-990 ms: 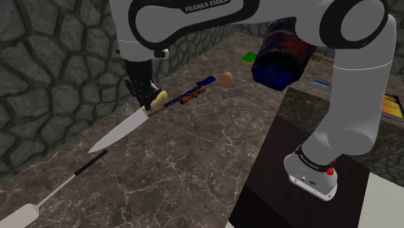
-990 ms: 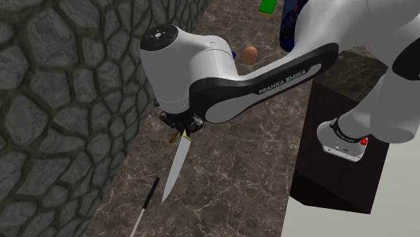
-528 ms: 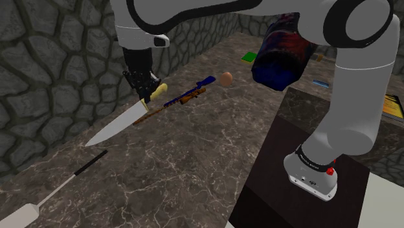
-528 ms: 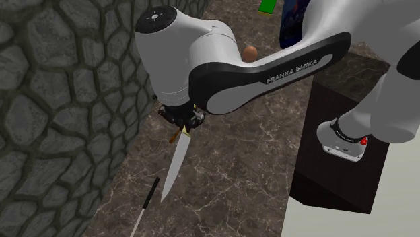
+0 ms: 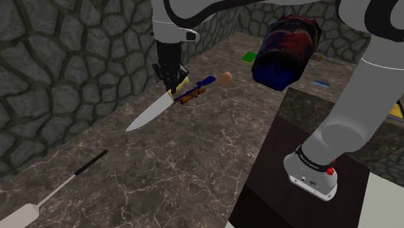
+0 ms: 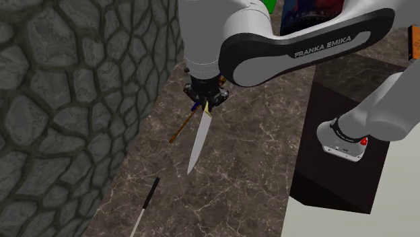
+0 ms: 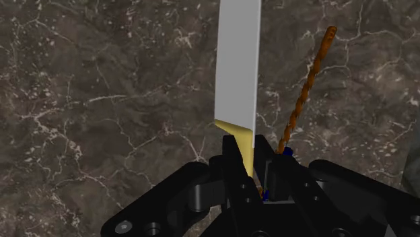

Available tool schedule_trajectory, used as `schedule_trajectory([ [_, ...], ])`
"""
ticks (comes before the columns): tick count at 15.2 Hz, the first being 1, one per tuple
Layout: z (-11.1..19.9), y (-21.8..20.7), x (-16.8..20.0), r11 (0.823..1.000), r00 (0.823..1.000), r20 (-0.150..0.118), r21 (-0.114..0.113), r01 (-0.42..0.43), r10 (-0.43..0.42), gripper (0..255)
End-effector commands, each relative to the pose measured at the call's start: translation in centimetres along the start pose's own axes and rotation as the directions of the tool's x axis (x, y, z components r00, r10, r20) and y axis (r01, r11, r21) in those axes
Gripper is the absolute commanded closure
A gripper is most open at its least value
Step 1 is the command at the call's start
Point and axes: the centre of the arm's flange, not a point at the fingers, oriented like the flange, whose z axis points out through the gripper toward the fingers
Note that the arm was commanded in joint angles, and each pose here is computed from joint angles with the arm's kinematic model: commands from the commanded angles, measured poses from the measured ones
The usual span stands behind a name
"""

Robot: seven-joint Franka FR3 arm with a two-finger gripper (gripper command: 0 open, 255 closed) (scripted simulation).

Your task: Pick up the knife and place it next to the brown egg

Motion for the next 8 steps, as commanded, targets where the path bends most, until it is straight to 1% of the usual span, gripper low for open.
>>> schedule_trajectory([
  [1, -0.5, 1.9, 2.2, 1.0, 1.0, 0.001, 0.0, 0.0, 0.0, 255],
  [8, -1.5, 6.8, 10.0, 1.0, 1.0, 0.001, 0.0, 0.0, 0.0, 255],
])
